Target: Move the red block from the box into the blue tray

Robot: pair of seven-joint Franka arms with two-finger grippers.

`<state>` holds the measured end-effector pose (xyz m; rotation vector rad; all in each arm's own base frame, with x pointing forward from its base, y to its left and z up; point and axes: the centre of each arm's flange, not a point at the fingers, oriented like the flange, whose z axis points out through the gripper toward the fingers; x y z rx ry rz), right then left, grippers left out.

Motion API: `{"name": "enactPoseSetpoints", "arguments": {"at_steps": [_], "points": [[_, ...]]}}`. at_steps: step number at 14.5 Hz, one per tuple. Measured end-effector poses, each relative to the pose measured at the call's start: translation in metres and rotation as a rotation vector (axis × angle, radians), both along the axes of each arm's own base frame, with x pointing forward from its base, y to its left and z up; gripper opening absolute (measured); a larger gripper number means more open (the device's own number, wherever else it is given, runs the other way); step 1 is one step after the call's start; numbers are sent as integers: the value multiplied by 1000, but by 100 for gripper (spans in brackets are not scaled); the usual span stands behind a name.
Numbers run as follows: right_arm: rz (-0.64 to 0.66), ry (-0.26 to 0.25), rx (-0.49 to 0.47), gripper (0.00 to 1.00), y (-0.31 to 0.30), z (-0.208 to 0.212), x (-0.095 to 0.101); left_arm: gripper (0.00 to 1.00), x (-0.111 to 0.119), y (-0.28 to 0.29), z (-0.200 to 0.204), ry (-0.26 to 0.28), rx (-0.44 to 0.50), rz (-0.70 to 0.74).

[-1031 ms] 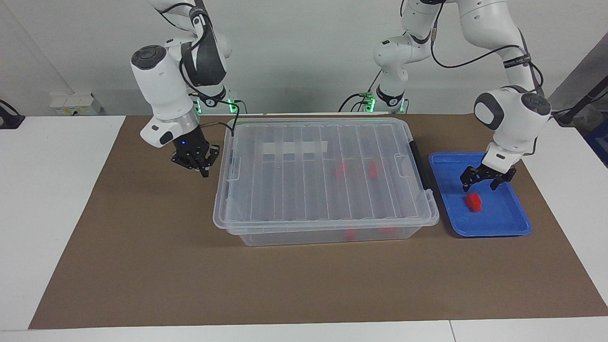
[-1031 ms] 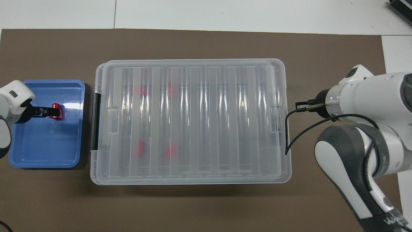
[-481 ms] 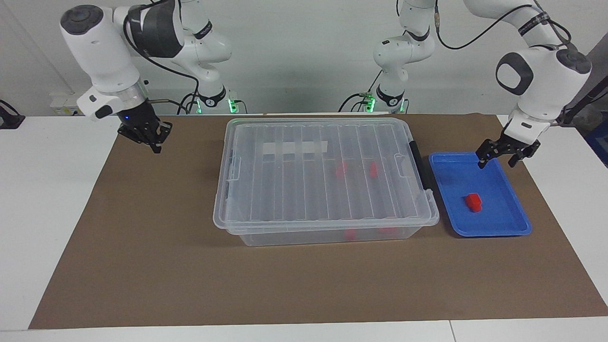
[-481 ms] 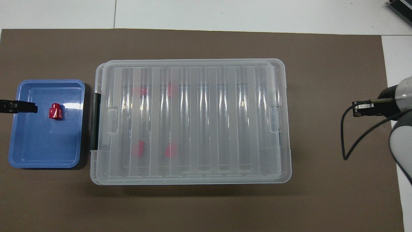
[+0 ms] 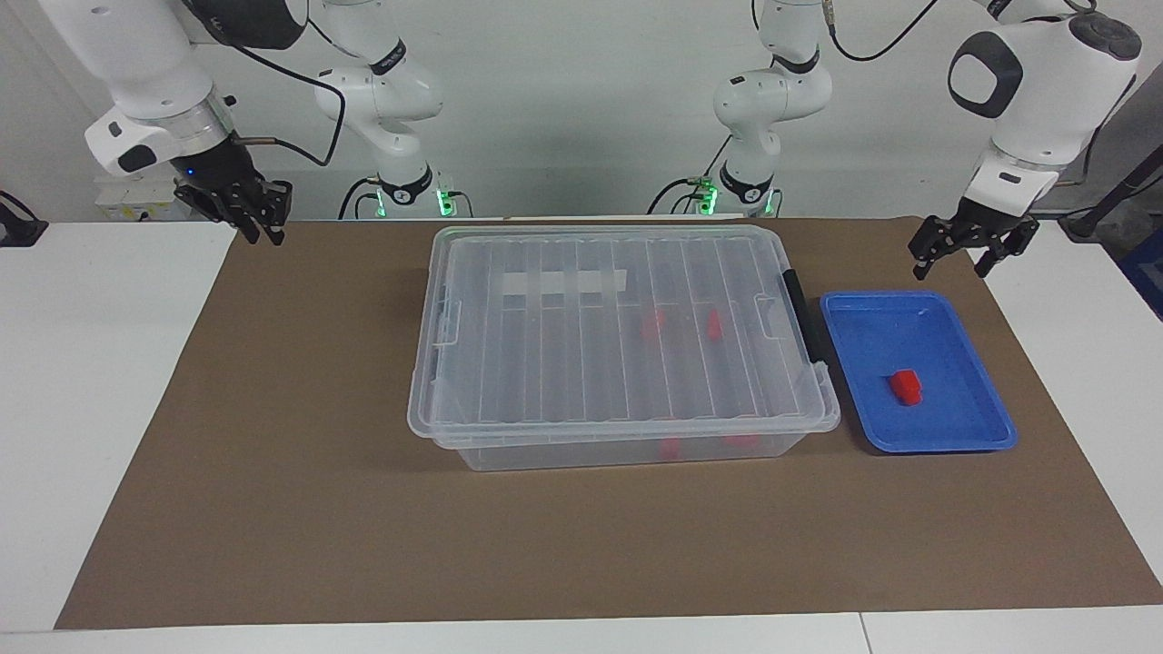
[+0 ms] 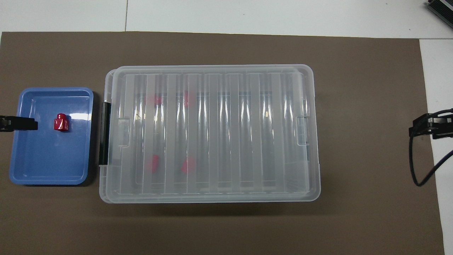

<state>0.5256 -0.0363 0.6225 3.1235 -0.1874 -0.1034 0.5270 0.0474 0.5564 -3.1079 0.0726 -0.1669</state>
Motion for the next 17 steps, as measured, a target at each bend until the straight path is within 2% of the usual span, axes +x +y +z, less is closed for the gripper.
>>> {"name": "enactPoseSetpoints", "arguments": {"at_steps": [2, 4, 8, 15, 17], "points": [[-5, 4, -1, 82, 3, -3, 2, 100, -3, -20, -2, 31, -2, 0], [-4, 7, -2, 100, 4, -4, 3, 100, -5, -48, -3, 52, -2, 30], [1, 4, -2, 100, 6, -4, 3, 100, -13, -89, -10, 144, -8, 25], [2, 3, -2, 100, 7, -4, 3, 100, -19, -94, 37, 305, 1, 17], [2, 3, -2, 100, 7, -4, 3, 100, -16, -78, 44, 307, -6, 44]]}}
